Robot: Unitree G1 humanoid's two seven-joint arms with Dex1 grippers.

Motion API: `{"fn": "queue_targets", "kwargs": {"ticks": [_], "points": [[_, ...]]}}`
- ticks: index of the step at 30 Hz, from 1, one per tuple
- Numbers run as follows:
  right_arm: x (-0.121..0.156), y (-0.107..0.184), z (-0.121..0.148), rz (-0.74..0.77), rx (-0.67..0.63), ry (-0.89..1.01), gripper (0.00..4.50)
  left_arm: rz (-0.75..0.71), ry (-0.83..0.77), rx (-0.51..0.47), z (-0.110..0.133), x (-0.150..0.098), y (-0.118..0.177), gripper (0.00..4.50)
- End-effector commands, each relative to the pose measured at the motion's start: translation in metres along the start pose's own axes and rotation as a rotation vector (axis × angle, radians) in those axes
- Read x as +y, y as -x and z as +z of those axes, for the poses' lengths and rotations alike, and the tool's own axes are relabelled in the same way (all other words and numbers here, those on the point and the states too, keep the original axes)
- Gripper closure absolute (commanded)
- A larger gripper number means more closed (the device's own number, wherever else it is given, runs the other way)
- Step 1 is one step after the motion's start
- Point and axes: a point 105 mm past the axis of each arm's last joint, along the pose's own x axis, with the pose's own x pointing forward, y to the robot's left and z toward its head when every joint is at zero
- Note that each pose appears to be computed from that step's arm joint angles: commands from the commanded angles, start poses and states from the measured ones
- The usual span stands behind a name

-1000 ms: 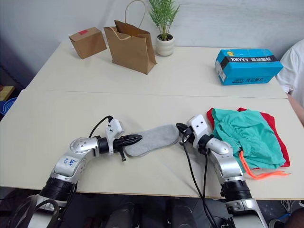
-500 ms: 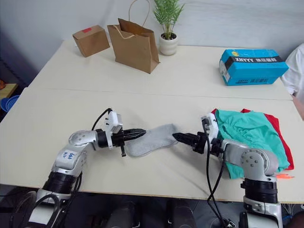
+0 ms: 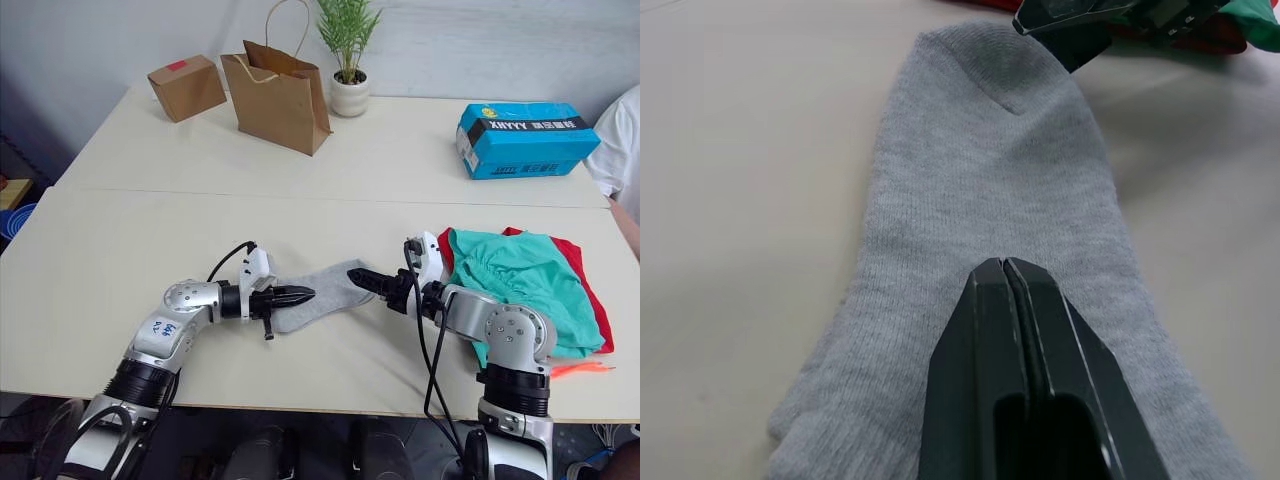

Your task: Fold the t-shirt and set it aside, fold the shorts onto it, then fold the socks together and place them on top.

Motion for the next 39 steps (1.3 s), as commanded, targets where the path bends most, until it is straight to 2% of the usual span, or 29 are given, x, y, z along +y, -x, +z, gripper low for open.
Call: {"fn": "queue_targets", "kwargs": {"ticks": [1,3,6,11,16,17,24,26,28,29,32,34,39], "points": [[0.003,-0.005,-0.014,0.014,0.066,-0.038,0.02,-0.007,0.013,0.019,-0.007,-0.003,-0.003,4.50],[0.009,-0.005,-0.017,0.041,0.081,-0.031,0.02,-0.009,0.011,0.019,-0.007,-0.004,-0.003,4.50],[0.013,-0.007,-0.011,0.037,0.010,-0.024,0.64,-0.011,0.003,0.019,-0.010,-0.005,0.000,4.50],[0.017,0.000,-0.014,0.057,0.013,-0.020,2.45,0.005,0.002,0.017,-0.011,0.000,0.006,4.50],[0.011,0.012,0.002,0.007,-0.062,0.040,4.24,0.000,0.000,-0.015,-0.006,-0.001,-0.002,4.50],[0.011,0.014,0.004,0.008,-0.070,0.053,4.49,-0.002,-0.001,-0.022,-0.005,-0.002,-0.003,4.50],[0.019,0.035,0.007,-0.020,-0.113,0.204,4.49,0.000,-0.005,-0.089,0.012,0.000,-0.027,4.50],[0.026,0.041,0.016,-0.033,-0.181,0.370,4.49,0.017,0.001,-0.115,0.017,0.002,-0.033,4.50],[0.037,0.046,0.034,-0.051,-0.318,0.579,4.49,0.027,0.013,-0.119,0.018,0.003,-0.038,4.50],[0.038,0.045,0.035,-0.058,-0.334,0.628,4.49,0.029,0.017,-0.115,0.017,0.003,-0.039,4.50],[0.054,0.031,0.012,0.046,-0.257,0.774,4.49,0.081,0.045,-0.106,0.010,0.010,-0.035,4.50],[0.054,0.023,-0.001,0.079,-0.192,0.816,4.49,0.100,0.048,-0.107,0.008,0.013,-0.030,4.50],[0.053,0.013,-0.002,0.085,-0.171,0.848,4.49,0.129,0.076,-0.113,0.007,0.016,-0.025,4.50]]}}
